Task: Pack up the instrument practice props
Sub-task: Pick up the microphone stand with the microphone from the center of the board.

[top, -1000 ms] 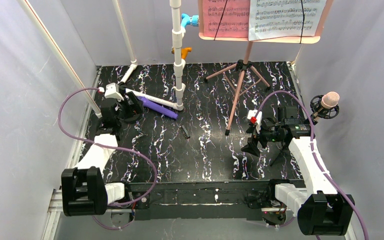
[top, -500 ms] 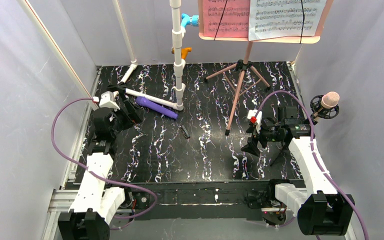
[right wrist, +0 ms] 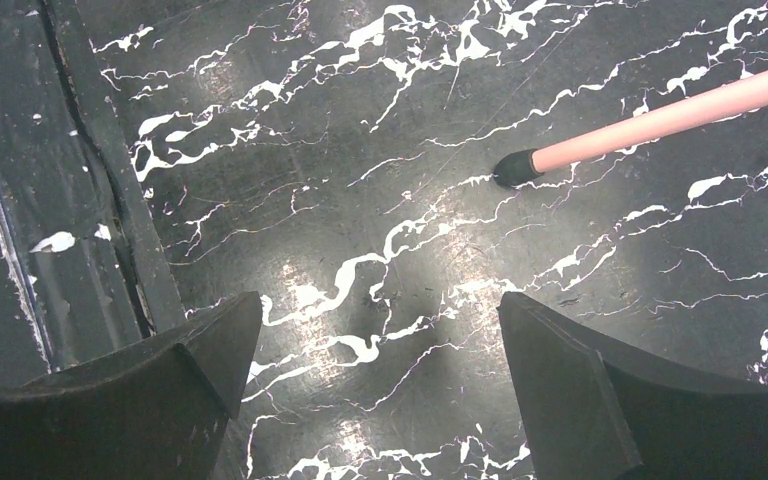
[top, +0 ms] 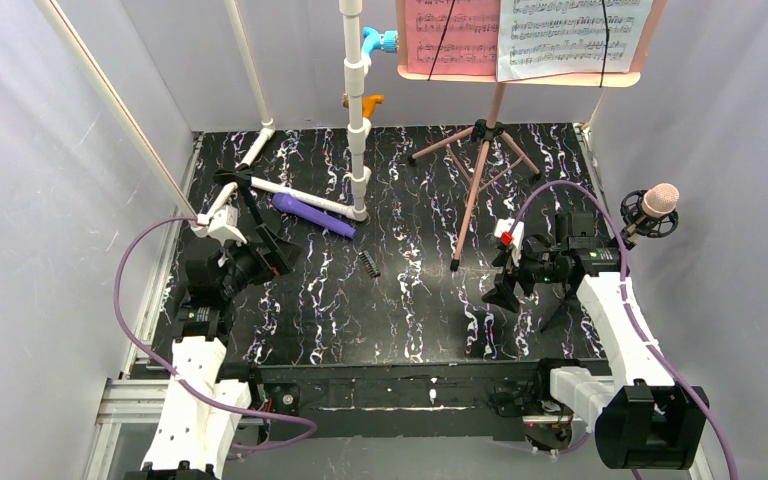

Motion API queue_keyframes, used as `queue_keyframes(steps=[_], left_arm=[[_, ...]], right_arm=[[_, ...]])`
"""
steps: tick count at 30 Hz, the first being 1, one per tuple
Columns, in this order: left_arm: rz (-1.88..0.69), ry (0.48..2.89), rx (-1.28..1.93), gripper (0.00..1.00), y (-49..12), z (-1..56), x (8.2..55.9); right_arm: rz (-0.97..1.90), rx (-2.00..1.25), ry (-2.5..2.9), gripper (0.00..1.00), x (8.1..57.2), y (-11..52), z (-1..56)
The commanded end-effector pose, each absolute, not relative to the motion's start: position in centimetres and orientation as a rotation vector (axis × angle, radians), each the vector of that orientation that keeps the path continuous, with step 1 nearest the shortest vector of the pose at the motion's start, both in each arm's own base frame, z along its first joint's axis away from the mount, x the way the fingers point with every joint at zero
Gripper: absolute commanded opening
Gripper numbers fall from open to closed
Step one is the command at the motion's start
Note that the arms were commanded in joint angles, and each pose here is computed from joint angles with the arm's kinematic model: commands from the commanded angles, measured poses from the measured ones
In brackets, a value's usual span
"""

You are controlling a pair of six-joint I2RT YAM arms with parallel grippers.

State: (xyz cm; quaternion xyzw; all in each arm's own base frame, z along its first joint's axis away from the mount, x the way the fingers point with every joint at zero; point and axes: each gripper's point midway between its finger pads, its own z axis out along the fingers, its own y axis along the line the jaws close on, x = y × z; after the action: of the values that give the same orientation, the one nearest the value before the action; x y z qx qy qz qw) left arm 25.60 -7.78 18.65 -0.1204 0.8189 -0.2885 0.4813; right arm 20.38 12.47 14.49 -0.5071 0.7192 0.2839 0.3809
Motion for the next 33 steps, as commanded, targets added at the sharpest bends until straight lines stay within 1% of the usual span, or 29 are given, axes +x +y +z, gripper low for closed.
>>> queue_keyframes(steps=[1,8,10,15,21,33], left_arm=[[-0.838,2.022,-0.202,0.98,-9.9,18.6,23.9],[-0.978,2.059,-0.094,0.98,-12.1,18.6,22.6],[-1.001,2.076,-0.01,0.98,-13.2,18.5,21.9],[-0.978,2.079,0.112,0.98,-14.0,18.6,21.1],[-0.915,2.085,0.182,0.98,-14.1,18.2,20.7],[-0.89,2.051,0.242,0.98,-14.6,18.8,20.3]], right_arm=[[0.724,-1.288,1.831,0.98,20.6,12.5,14.2],[0.723,-1.276,1.836,0.98,20.7,12.3,14.2],[0.728,-1.269,1.838,0.98,20.7,12.2,14.2],[0.741,-1.255,1.837,0.98,20.6,12.2,14.5],[0.718,-1.253,1.884,0.98,20.2,11.7,14.6],[0.545,-1.292,2.018,0.98,19.1,9.0,15.7]])
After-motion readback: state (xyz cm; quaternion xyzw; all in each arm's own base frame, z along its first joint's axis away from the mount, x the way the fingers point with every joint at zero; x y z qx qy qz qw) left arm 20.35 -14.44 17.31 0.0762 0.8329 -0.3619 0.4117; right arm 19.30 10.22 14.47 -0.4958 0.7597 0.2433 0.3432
